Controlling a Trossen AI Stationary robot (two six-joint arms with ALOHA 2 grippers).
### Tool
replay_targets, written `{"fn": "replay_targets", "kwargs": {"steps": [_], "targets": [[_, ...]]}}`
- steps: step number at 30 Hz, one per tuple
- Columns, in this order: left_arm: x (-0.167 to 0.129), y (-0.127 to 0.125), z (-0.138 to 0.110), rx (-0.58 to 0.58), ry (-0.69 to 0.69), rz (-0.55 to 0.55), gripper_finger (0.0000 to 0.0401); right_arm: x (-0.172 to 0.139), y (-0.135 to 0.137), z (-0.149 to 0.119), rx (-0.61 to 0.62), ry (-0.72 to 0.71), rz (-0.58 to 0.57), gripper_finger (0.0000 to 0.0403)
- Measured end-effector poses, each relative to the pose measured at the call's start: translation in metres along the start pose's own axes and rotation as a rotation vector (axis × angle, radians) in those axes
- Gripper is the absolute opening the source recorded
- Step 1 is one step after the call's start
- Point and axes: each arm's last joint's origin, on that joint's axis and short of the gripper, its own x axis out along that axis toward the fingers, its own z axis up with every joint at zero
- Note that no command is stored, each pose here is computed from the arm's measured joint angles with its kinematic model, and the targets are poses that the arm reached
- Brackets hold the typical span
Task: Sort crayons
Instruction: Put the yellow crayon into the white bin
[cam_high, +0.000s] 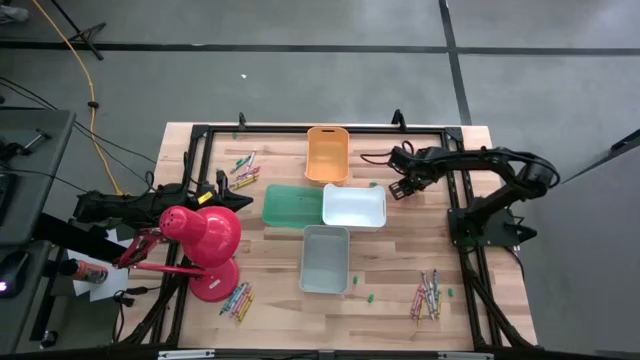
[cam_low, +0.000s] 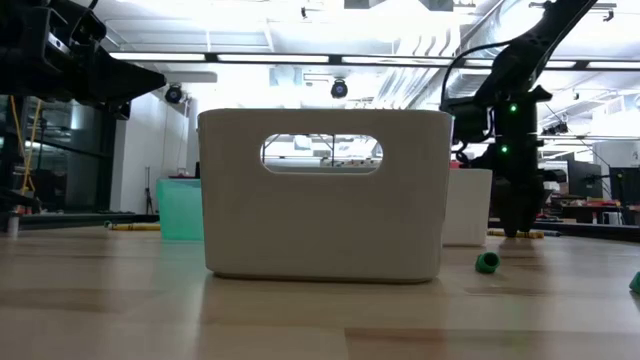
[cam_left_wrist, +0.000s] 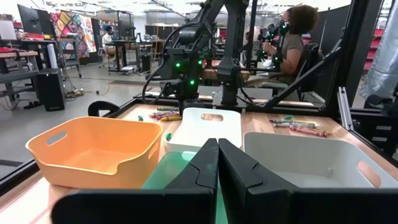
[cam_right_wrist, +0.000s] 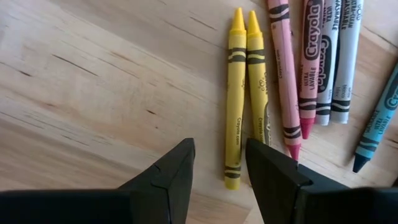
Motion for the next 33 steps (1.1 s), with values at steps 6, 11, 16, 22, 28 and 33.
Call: {"fn": "replay_targets", "kwargs": {"steps": [6,11,16,22,28,33], "targets": [[0.0,0.0,0.0,0.0,0.0,0.0,0.0003,0.0,0.0,-0.001,-0.003,0.012,0.003,0.0124],[0.0,0.0,0.0,0.0,0.001,0.0,0.0003,0.001,0.0,-0.001,-0.007,0.02,0.016,0.0045],[0.0,0.0,0.0,0.0,0.0,0.0,0.0003,0.001,0.0,-0.002,-0.03,0.027,0.023,0.0017],[0.0,0.0,0.0,0.0,0.0,0.0,0.0003,-0.007,0.001,-0.003,-0.061,0.007,0.04,0.0005],[0.0,0.0,0.0,0.0,0.001,0.0,0.0003,-0.049,0.005,0.005,-0.082,-0.185,0.125,0.0003],[0.0,0.0,0.0,0.0,0.0,0.0,0.0003,-0.084,0.014,0.009,-0.097,-0.48,0.294,0.0002]]}}
